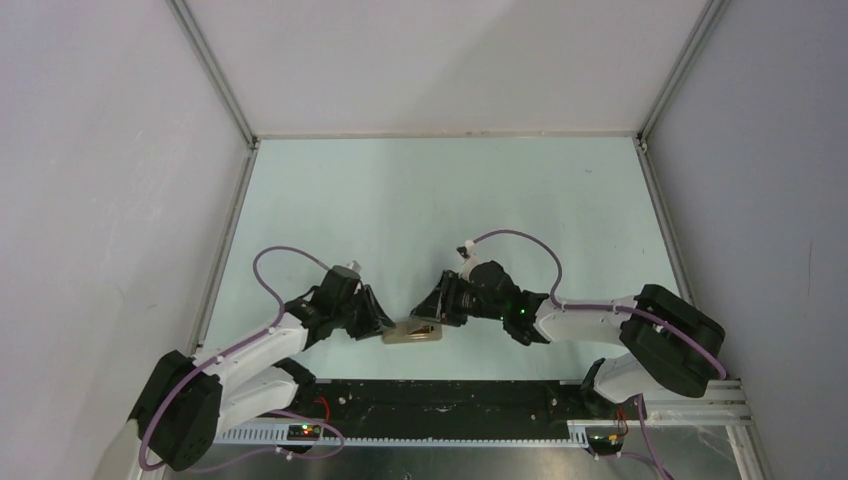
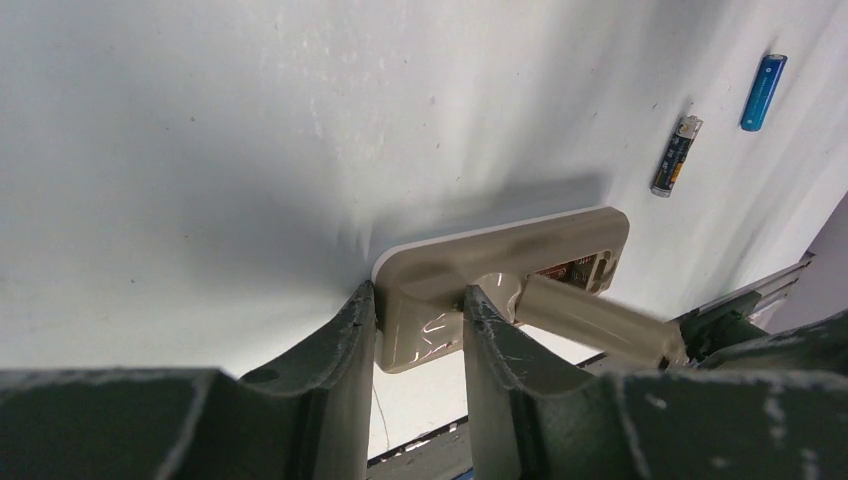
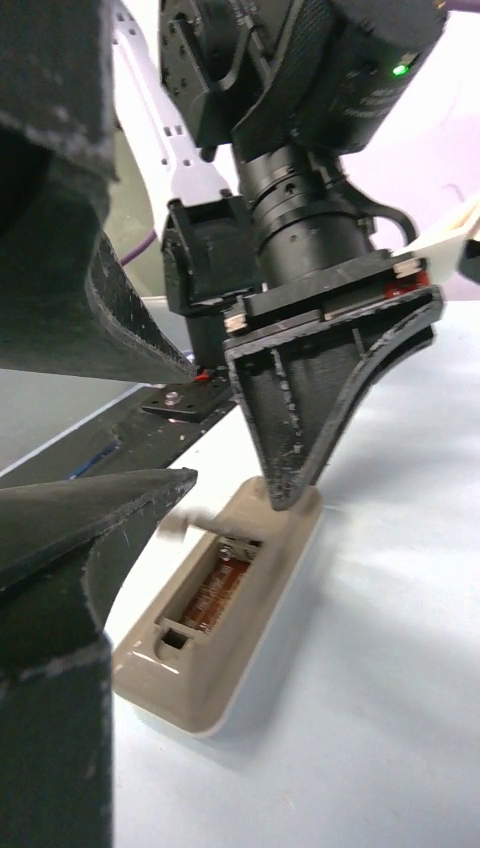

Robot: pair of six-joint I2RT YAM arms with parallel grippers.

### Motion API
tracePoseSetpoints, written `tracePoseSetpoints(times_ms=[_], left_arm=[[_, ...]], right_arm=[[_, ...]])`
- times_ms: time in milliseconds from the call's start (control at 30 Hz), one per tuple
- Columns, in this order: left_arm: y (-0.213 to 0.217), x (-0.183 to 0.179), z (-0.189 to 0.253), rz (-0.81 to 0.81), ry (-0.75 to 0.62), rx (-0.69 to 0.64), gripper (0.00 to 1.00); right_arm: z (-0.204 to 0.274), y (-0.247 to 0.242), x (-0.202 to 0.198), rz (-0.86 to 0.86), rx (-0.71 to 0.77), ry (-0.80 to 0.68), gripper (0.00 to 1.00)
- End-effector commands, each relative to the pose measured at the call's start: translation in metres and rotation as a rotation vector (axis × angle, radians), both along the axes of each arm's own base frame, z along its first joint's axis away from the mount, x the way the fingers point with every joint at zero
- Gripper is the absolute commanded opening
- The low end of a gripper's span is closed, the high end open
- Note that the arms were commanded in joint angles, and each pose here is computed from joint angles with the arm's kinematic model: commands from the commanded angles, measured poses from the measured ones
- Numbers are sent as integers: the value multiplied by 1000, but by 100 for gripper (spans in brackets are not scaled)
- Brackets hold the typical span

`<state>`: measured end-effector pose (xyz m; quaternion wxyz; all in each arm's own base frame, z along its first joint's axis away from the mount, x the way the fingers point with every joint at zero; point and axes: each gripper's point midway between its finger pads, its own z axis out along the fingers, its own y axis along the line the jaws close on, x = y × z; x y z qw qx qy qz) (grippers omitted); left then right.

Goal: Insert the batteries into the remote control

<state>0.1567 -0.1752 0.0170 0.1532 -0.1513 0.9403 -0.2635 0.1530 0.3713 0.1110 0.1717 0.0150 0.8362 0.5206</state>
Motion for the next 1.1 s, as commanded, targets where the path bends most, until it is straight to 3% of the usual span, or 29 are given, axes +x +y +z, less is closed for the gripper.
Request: tracePoseSetpoints(times_ms=[0,300,533,667,800,967,1067], left_arm=[[23,-20,-28,2,80,130,31],[21,-18,-24,-6,73,122,33],[20,-12,-18,-15,38,123,38],[21,-2,-6,-3,-9,137,47],[37,18,16,50,-94,230,60],[52,33,48,94,-185,294,73],[51,40,68,90,-246,279,80]], right_arm=[[22,7,31,-53,8,-82,42],[6,-8,60,-140,-171,-131,41],[-5,-22,28,-61,-383,-212,41],[-18,-28,9,-9,-506,-267,42],[-17,-26,6,97,-561,-392,50],[-3,-16,15,299,-593,-651,84],[-16,-6,1,556,-596,-752,87]])
